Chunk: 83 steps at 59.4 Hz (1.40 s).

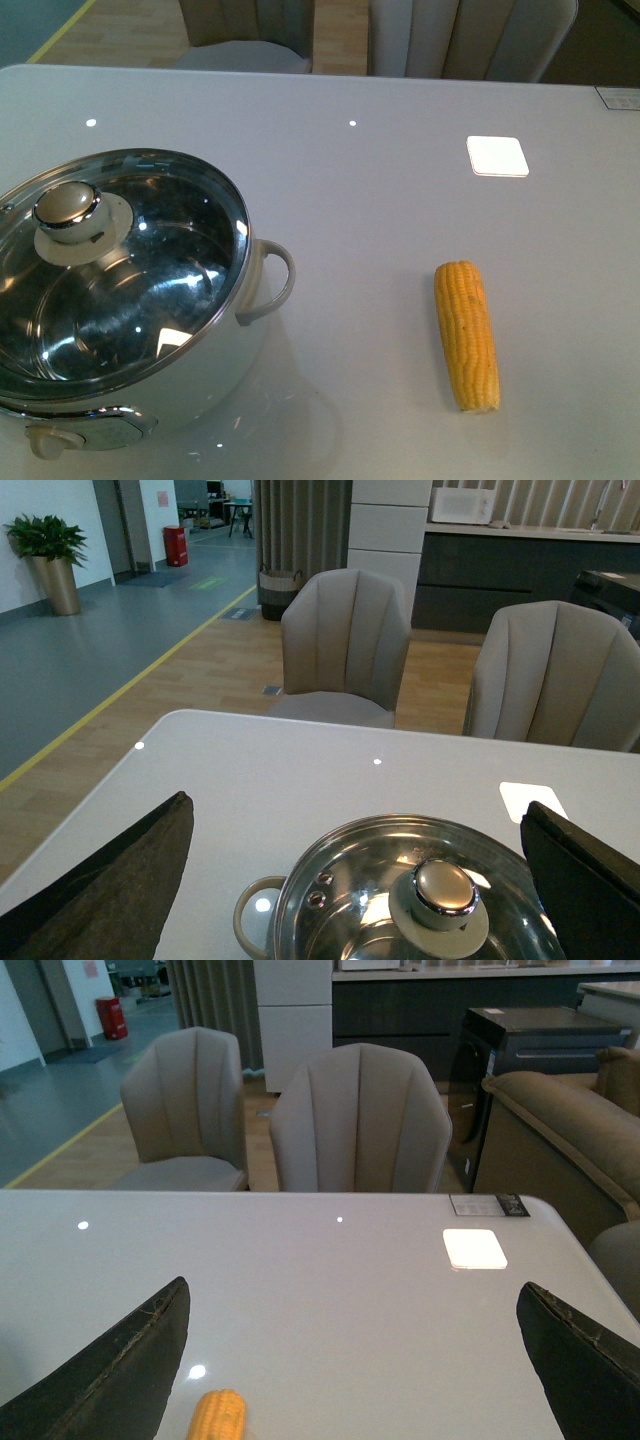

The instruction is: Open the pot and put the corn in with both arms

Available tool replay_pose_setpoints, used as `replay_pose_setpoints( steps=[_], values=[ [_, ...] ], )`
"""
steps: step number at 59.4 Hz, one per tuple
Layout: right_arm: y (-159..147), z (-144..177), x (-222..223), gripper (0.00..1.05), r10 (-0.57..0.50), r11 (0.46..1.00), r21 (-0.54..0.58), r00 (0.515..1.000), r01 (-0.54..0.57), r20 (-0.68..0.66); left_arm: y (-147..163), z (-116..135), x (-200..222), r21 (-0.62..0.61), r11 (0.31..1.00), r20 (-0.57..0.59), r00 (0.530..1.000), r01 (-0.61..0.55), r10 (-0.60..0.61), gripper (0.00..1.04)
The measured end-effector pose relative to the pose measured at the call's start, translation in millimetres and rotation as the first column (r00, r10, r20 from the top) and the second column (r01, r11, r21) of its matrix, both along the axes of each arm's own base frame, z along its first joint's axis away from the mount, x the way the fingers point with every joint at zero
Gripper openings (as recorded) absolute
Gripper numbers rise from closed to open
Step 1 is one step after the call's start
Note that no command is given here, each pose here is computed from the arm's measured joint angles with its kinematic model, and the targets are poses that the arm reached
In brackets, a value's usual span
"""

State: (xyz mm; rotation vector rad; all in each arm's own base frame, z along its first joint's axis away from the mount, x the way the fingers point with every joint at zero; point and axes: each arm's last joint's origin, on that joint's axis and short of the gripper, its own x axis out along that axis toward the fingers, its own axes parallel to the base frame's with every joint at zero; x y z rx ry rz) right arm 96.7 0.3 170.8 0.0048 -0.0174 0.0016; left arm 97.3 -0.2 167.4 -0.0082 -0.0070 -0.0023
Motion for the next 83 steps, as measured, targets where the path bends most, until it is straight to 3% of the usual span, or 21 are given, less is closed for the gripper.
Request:
replay_pose_setpoints(
  steps=[32,35,37,40,49,64,83],
  values=[
    [0,0,0,0.96,0.0,1.0,0.0,1.0,0.0,0.0,0,0,0,-0.004,1.0,-0.007,1.0,-0.002,0.001,0.98],
    [0,0,0,0.96,0.0,1.0,0.0,1.0,0.0,0.0,-1,-1,0,-0.082,0.997,-0.145,0.989,-0.016,0.004,0.98],
    [0,0,0,0.96,0.0,1.0,0.0,1.0,0.0,0.0,-1,-2,1,-0.151,0.988,-0.278,0.961,-0.043,0.0,0.98],
    [0,0,0,0.96,0.0,1.0,0.0,1.0,0.0,0.001,-2,-6,1,-0.224,0.972,-0.387,0.922,-0.074,-0.019,0.98],
    [0,0,0,0.96,0.0,1.0,0.0,1.0,0.0,0.001,-5,-8,1,-0.313,0.946,-0.437,0.898,-0.091,-0.058,0.98],
    [0,0,0,0.96,0.0,1.0,0.0,1.0,0.0,0.001,-23,-10,33,-0.27,0.963,-0.423,0.901,-0.024,-0.096,0.98],
    [0,0,0,0.96,0.0,1.0,0.0,1.0,0.0,0.001,-60,-40,96,-0.177,0.982,-0.468,0.872,0.065,-0.142,0.98]
  ],
)
